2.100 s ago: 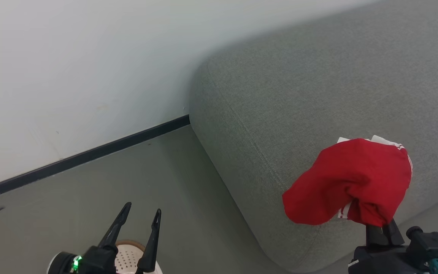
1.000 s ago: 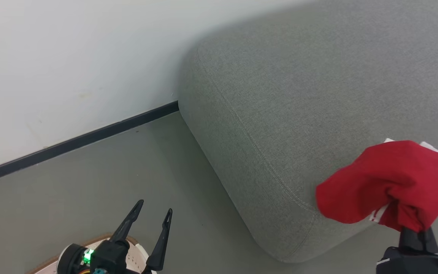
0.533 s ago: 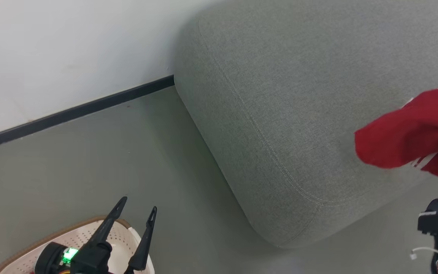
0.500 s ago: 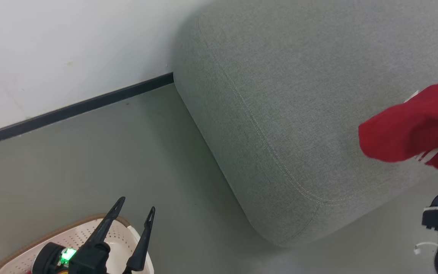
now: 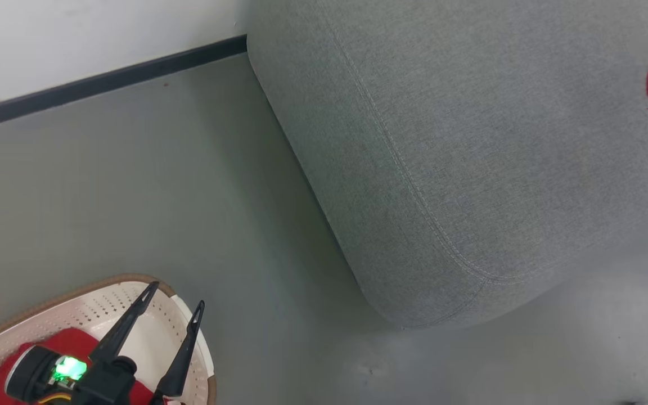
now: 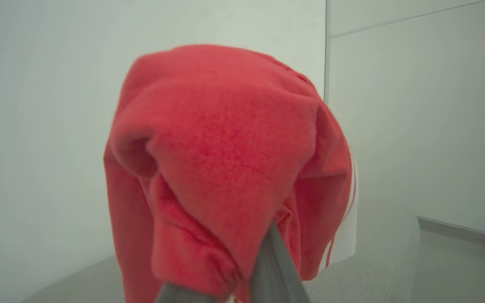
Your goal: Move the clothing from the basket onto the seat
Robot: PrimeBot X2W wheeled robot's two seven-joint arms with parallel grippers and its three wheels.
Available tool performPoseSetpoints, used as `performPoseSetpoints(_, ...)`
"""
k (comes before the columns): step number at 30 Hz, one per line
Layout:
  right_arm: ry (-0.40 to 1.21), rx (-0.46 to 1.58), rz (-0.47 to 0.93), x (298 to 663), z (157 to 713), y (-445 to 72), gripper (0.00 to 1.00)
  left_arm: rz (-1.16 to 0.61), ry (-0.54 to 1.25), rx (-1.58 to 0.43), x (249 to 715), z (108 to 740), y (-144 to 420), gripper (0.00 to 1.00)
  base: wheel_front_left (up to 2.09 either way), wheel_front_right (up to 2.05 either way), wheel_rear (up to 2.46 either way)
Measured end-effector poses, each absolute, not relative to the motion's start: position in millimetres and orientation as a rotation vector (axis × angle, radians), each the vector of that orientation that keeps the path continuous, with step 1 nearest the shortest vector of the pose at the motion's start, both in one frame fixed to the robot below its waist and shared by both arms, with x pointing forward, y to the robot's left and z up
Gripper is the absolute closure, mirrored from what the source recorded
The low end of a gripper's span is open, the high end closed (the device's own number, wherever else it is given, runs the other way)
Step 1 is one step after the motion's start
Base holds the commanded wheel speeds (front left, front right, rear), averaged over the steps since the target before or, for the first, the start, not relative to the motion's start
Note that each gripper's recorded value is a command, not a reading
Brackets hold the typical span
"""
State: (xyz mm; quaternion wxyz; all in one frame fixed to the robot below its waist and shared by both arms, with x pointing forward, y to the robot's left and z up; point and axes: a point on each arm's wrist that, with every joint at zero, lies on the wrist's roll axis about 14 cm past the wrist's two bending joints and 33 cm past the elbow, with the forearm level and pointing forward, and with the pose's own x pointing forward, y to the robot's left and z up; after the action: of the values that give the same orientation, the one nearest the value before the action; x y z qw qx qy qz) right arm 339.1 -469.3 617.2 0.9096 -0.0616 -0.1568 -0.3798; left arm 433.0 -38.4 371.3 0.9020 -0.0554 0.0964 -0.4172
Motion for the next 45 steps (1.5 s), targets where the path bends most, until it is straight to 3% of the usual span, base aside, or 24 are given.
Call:
performPoseSetpoints(14,-0.256,-0.07,-0.742,420.8,590.8,-488.2,1.0,-0.846,0.257,-0.102,439.5,337.3,-19.8,0.0,0.0,0.0,0.0)
performPoseSetpoints(24,-0.068,-0.036,-0.708,471.4,530.3,-484.8,1.0,-0.796,0.294,-0.111,441.8,322.6,-2.0,0.0,0.0,0.0,0.0)
performPoseSetpoints(32,0.164,-0.097,-0.643,485.8,463.0,-466.5,1.0,-0.743,0.318,-0.112,446.0,313.7,15.2,0.0,0.0,0.0,0.0)
performPoseSetpoints(41,0.26,-0.072,-0.667,483.1,439.3,-470.3,1.0,-0.726,0.33,-0.117,446.8,309.6,20.2,0.0,0.0,0.0,0.0)
performPoseSetpoints(42,0.263,-0.071,-0.672,482.7,439.1,-471.8,0.91,-0.724,0.331,-0.116,447.0,309.2,20.8,0.0,0.0,0.0,0.0)
performPoseSetpoints(43,0.265,-0.07,-0.676,482.8,439.2,-473.0,0.56,-0.724,0.333,-0.115,446.7,308.6,20.9,0.0,0.0,0.0,0.0)
performPoseSetpoints(44,0.265,-0.068,-0.677,483.3,439.5,-473.5,0.0,-0.725,0.335,-0.115,446.5,308.1,21.0,0.0,0.0,0.0,0.0)
performPoseSetpoints(45,0.267,-0.067,-0.679,483.4,439.1,-473.7,0.0,-0.725,0.336,-0.115,446.3,307.7,21.0,0.0,0.0,0.0,0.0)
